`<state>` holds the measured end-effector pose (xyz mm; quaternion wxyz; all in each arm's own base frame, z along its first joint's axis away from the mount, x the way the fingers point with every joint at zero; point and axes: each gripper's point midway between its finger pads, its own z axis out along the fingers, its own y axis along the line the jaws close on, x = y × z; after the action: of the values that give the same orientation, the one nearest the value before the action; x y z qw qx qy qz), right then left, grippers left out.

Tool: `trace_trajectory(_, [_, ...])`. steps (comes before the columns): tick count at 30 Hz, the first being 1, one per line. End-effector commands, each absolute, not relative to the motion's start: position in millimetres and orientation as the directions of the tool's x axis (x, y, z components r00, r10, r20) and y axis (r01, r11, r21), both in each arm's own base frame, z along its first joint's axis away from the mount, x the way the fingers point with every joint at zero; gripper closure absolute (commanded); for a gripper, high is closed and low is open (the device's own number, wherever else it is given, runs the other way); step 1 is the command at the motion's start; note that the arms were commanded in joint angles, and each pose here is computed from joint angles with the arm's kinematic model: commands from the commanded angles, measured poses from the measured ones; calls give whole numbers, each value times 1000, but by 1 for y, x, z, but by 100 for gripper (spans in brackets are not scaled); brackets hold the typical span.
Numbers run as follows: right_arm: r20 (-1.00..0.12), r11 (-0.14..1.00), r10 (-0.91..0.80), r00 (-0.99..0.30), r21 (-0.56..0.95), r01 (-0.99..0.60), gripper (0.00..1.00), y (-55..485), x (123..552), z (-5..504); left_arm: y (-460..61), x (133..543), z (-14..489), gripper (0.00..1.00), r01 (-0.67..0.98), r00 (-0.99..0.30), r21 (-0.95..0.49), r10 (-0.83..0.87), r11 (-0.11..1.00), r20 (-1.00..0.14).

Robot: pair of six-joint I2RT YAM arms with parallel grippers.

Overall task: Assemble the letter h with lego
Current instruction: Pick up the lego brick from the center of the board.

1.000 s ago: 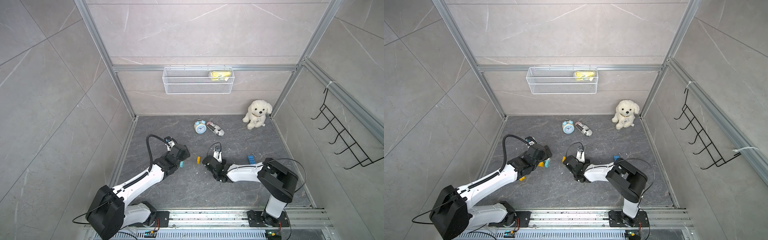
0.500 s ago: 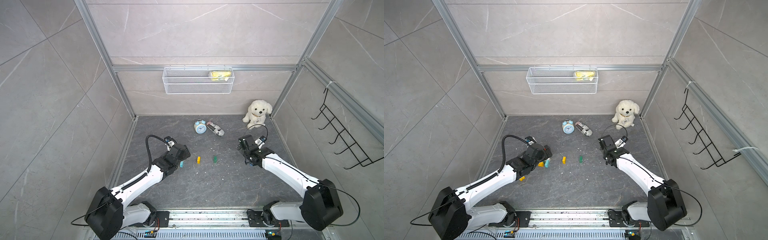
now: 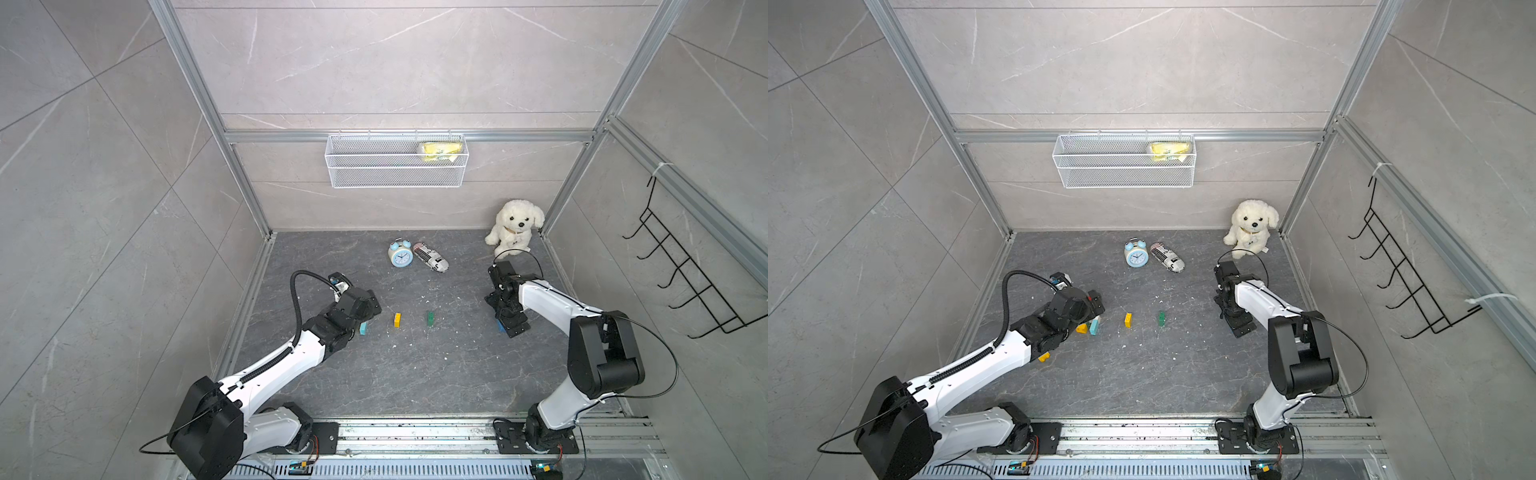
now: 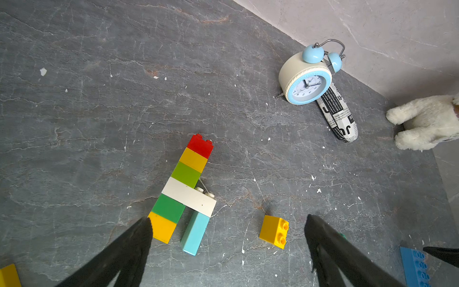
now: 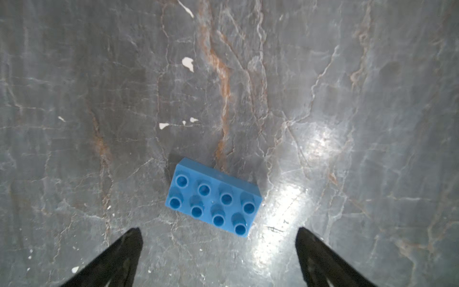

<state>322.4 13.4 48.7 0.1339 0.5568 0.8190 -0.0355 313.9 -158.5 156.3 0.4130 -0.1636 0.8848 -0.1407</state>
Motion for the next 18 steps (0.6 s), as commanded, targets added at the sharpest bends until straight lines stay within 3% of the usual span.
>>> trace_trajectory(1, [-207,307,936,-283,91,947,0,18,323,39,-159,315,163,1,-159,-594,-398,-410,903,-692])
trace_trajectory(9, [-210,272,944,-254,61,960,1,11,331,21,-161,316,162,1,-153,-601,-396,-404,905,-689])
trace_trajectory(18, [-234,268,939,-251,44,962,9,4,337,14,-163,317,160,0,-148,-610,-392,-396,908,-687])
